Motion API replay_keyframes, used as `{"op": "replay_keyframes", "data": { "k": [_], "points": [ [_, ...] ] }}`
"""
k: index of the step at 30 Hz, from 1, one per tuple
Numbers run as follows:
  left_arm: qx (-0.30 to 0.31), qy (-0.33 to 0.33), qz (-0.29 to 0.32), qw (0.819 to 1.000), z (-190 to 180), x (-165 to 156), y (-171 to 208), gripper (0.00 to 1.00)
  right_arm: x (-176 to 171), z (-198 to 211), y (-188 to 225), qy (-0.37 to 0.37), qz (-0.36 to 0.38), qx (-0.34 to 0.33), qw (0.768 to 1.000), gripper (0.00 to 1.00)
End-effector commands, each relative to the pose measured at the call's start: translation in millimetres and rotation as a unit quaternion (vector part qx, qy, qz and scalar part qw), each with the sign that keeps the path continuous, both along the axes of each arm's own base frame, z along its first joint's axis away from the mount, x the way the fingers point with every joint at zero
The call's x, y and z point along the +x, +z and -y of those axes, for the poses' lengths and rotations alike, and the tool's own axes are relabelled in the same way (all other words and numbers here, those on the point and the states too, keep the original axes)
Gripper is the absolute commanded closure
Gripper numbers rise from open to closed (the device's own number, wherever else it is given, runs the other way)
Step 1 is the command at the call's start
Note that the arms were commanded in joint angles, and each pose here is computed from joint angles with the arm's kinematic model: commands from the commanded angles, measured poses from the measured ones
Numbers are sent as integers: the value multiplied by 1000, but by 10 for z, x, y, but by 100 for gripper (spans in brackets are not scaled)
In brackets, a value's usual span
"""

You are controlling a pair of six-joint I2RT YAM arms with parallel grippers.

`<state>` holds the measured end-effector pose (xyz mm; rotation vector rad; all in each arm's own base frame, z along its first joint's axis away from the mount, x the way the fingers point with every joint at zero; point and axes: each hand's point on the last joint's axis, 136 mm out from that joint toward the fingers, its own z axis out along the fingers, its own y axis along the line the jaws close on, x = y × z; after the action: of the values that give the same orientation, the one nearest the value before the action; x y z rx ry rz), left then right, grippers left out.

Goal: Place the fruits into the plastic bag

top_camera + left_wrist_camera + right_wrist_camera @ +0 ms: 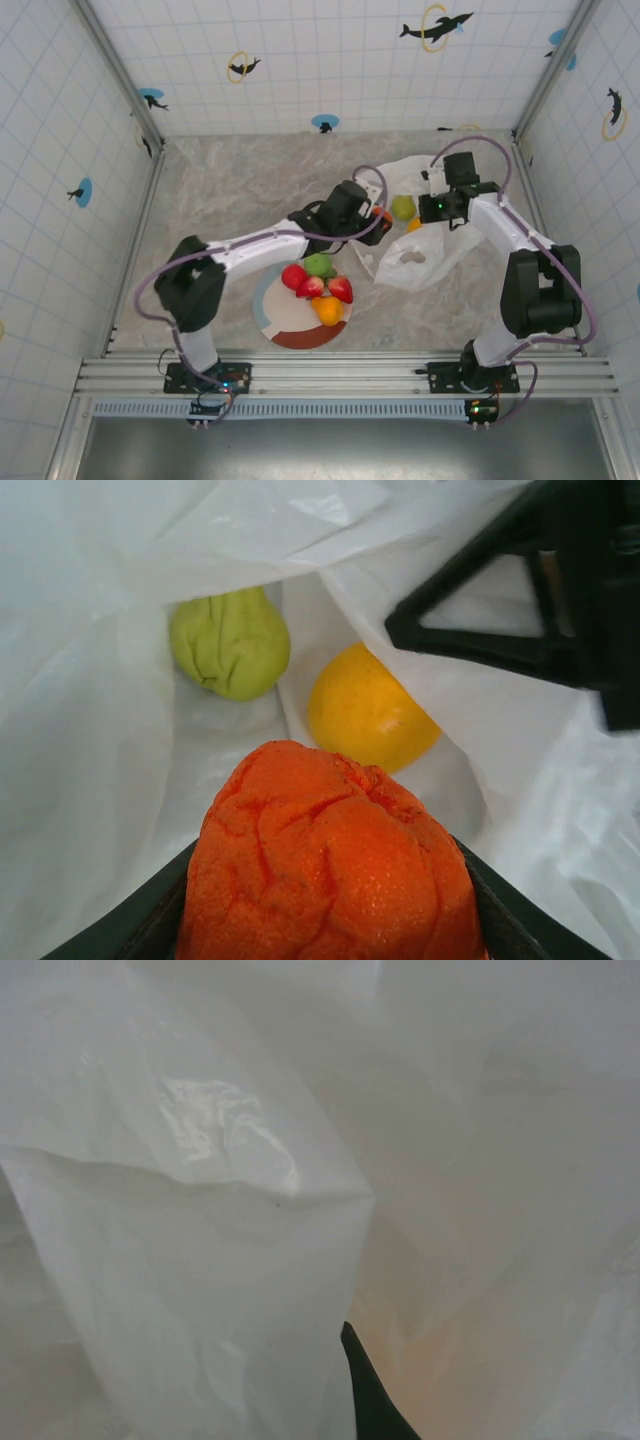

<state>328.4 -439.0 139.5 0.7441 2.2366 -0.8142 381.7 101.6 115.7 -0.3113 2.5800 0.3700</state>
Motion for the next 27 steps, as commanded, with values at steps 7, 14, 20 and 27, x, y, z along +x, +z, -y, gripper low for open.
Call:
{"op": "replay_keyframes", "data": {
  "k": [7, 14, 20, 27],
  "points": [
    [-61, -52, -34, 996, 398, 196, -155, 48, -12, -86, 261, -11, 32, 91, 995, 99],
    [-36, -13, -35, 999, 435, 394, -451, 45, -21, -227, 334, -2, 32, 155, 987, 99],
    [-46, -2, -39, 998, 577, 542, -607, 44, 1, -259, 347, -11, 32, 174, 984, 99],
    [-100, 15, -36, 994, 818, 659, -649, 39, 29, -322, 343, -23, 32, 212, 977, 100]
  ]
}}
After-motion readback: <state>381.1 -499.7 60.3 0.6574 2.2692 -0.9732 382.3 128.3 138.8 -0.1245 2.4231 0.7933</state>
